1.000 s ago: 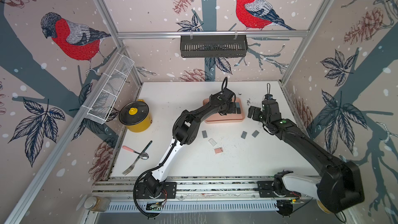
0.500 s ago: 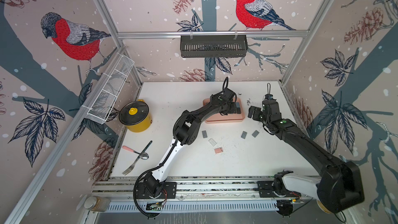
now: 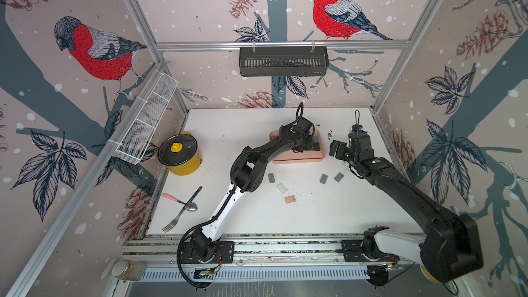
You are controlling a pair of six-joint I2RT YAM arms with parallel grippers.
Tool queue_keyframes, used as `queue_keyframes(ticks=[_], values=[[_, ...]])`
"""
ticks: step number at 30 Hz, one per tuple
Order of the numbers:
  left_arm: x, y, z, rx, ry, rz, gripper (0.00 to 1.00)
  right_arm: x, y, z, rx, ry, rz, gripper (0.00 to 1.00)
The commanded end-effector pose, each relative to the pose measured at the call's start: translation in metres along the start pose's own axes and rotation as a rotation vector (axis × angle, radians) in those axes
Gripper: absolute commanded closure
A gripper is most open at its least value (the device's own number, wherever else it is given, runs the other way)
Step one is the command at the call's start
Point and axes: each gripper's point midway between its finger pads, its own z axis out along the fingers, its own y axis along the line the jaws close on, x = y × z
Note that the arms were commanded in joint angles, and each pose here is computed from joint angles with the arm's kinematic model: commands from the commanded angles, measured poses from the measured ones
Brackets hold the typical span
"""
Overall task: Put the eraser in the storage box
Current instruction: Place the eraser in the storage box.
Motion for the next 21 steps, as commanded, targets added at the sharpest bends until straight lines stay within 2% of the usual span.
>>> queue_keyframes(ticks=[1,13,17,21], values=[[-0.003,-0.008,-0.005,0.014,-0.01,0.005,0.56,-0.005,0.004,0.0,-0.018,-0.02,0.01,0.01],[-0.022,-0.024,-0.043,0.023,-0.067,0.025,0.46,0.004,0.008,-0.002,-0.04,0.024,0.012,0.01],[-0.025,-0.028,-0.06,0.025,-0.086,0.023,0.38,0.011,0.006,-0.004,-0.032,0.039,0.014,0.01],[-0.022,-0.028,-0.08,0.029,-0.101,0.024,0.35,0.023,0.004,-0.003,-0.021,0.071,0.014,0.01]])
